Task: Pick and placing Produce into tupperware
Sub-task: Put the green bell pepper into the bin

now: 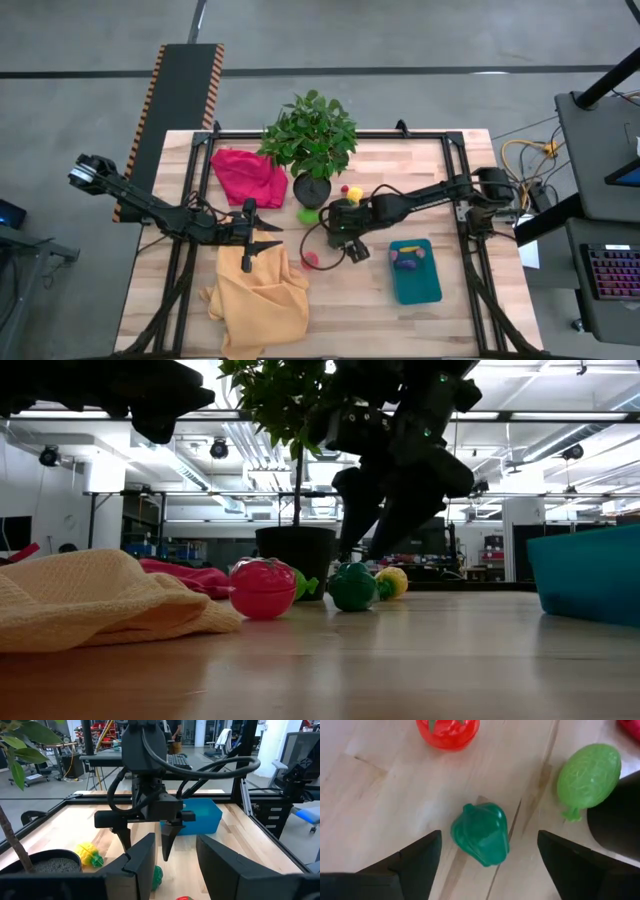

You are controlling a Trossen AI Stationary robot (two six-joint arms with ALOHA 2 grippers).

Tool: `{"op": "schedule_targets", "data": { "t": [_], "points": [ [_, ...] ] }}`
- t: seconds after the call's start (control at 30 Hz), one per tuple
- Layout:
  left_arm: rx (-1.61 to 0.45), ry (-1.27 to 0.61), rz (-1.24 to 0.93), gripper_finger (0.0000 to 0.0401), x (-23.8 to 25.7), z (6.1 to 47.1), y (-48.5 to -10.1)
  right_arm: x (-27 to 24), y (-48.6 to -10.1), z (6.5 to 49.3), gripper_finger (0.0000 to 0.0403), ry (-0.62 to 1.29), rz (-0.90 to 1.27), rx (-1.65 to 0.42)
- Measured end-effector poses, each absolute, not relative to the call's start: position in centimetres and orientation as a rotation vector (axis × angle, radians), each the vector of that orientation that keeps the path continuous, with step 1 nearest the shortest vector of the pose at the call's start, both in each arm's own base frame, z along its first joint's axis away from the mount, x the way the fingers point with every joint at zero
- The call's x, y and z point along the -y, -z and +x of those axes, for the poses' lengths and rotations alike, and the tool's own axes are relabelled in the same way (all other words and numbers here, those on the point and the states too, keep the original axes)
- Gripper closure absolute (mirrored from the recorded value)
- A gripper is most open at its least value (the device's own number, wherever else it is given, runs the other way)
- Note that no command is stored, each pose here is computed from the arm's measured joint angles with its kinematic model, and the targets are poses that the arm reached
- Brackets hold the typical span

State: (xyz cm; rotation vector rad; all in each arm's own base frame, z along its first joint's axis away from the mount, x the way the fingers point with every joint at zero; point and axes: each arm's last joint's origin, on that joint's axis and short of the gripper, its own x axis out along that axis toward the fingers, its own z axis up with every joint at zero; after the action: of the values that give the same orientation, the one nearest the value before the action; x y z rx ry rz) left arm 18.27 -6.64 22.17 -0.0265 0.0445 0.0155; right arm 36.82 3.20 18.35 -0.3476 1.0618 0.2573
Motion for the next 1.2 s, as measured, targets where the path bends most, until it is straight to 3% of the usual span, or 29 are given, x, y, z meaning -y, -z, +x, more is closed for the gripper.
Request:
{"op": "schedule_targets", "data": {
  "t": [0.23,1.2],
  "points": [
    [-0.044,-0.016,-0.027,0.0272,6.6,18.3,-22.2,-3.2,-18.3,36.8,0.0035,-0.248,-0.336,-1.068],
    [-0.045,-0.016,-0.026,0.0272,6.6,18.3,-22.1,-3.2,-13.8,38.2,0.0032,-0.249,-0.366,-1.139]
  ]
}}
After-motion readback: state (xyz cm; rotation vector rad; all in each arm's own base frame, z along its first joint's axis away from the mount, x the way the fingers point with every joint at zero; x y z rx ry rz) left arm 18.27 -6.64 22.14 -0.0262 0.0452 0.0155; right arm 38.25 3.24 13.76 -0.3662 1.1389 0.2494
